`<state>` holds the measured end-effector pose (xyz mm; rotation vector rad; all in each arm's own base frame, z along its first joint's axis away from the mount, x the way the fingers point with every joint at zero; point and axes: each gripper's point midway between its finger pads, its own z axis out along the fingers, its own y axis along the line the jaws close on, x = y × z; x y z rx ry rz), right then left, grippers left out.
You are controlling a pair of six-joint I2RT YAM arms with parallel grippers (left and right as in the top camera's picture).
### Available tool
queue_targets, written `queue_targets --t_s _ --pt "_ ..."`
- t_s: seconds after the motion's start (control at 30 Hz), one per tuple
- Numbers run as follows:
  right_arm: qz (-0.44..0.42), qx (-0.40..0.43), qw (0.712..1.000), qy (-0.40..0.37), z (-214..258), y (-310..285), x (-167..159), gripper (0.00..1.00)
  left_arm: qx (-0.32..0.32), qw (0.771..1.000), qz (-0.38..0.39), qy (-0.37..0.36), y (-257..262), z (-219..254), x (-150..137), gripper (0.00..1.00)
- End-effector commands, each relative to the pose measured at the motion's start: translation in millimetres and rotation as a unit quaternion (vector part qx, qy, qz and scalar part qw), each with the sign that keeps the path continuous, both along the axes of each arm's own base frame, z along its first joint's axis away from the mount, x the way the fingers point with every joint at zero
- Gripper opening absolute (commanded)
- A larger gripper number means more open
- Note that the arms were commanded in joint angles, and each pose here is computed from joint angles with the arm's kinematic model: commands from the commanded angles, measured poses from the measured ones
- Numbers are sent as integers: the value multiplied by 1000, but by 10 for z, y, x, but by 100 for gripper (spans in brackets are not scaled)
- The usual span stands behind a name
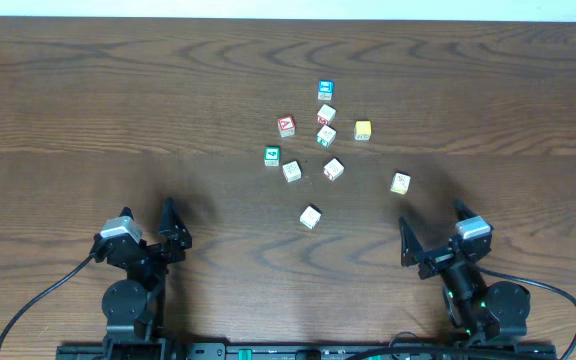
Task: Lift 5 blocks
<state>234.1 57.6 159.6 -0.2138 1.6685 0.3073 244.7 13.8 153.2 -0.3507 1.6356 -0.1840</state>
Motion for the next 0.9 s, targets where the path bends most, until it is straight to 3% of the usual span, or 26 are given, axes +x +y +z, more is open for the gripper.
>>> queue_targets --t_s 0.0,0.33,0.63,0.87 --pt "30 21 999 -8 195 97 -71 99 4 999 8 31 30 -178 -15 81" --pt "-35 13 999 29 488 -115 -25 99 4 999 8 31 31 -178 -15 81" --pt "-84 -11 976 199 264 -275 311 99 4 999 8 31 30 -178 -15 81" --pt "-86 -30 931 352 144 -284 574 99 4 999 8 31 30 -178 -15 81"
